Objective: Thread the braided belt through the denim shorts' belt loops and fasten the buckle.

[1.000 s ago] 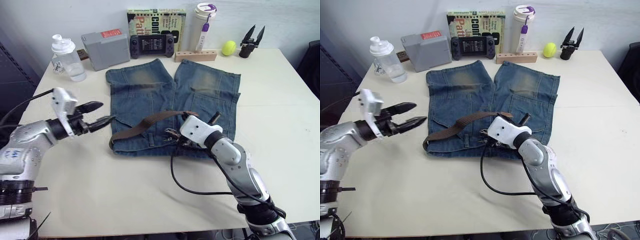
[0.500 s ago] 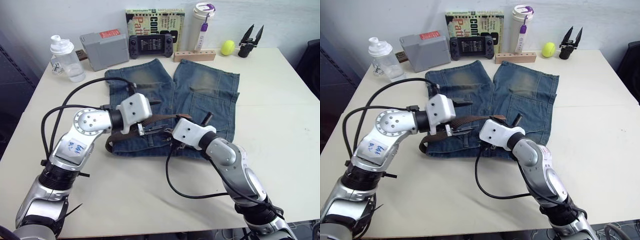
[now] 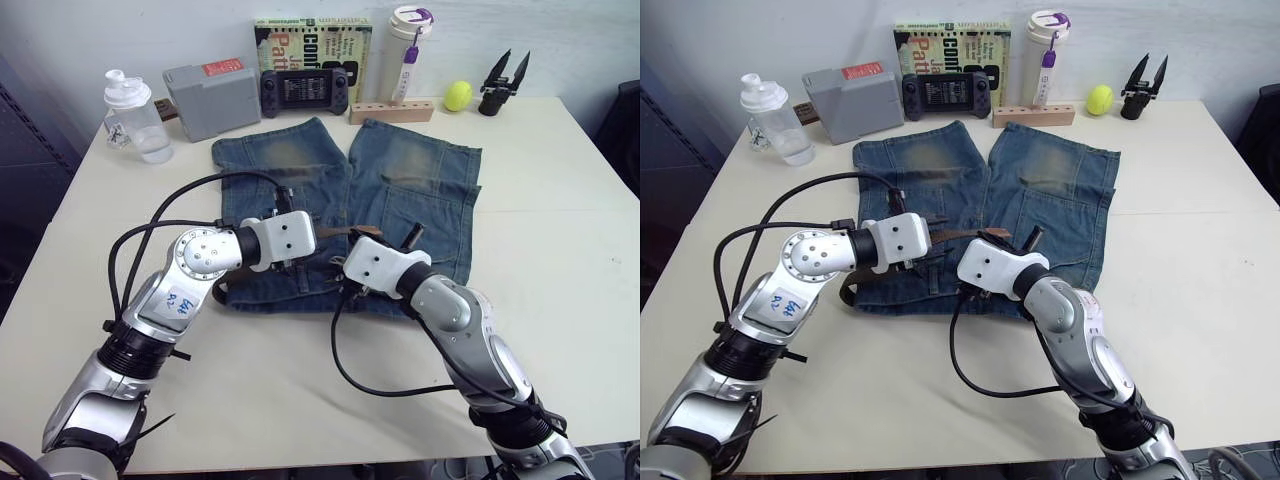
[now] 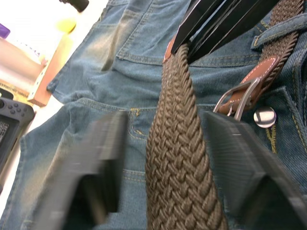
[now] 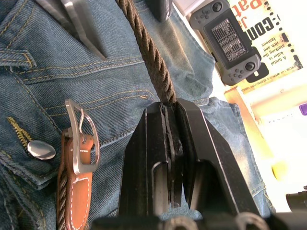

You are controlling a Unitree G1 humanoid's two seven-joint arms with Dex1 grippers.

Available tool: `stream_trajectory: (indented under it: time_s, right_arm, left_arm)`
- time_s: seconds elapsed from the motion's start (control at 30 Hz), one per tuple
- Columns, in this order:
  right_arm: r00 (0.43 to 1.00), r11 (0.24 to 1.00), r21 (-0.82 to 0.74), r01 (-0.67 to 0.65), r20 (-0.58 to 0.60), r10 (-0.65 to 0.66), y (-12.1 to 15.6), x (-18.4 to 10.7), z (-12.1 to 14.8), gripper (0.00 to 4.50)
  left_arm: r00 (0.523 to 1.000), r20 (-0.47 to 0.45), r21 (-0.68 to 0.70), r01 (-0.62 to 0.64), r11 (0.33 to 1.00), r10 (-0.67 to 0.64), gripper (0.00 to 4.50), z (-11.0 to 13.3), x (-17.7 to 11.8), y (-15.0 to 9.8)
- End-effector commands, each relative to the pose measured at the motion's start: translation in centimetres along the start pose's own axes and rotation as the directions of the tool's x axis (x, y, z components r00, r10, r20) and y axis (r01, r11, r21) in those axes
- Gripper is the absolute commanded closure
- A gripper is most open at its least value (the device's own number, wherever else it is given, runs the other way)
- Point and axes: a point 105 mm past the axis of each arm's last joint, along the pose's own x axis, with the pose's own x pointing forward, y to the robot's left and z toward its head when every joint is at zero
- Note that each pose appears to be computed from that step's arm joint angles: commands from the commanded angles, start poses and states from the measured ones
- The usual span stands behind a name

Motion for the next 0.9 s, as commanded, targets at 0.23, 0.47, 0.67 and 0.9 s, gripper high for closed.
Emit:
stream_trajectory:
  time_s: [0.23,0.47,0.67,0.9]
  right_arm:
    - [0.999,0.999,0.006,0.037,0.034,-0.037,-0.8,-0.6,0.9,4.50]
    - [0.997,0.999,0.040,0.033,0.063,-0.035,-0.8,-0.6,1.5,4.50]
    - [0.993,0.994,0.100,0.032,0.113,-0.043,-0.8,-0.9,2.4,3.70]
    - [0.988,0.938,0.346,0.025,0.135,-0.077,-2.0,-2.3,2.1,0.64]
  left_arm:
    - [0.997,0.010,0.058,-0.076,0.995,0.076,4.44,-0.4,-2.2,-0.5]
    - [0.976,-0.028,0.137,-0.211,0.968,0.217,4.44,-1.7,-3.7,0.7]
    - [0.952,-0.016,0.164,-0.299,0.940,0.306,4.50,-2.0,-4.9,0.7]
    - [0.950,-0.082,0.221,-0.278,0.935,0.302,4.50,-4.6,-8.8,-0.5]
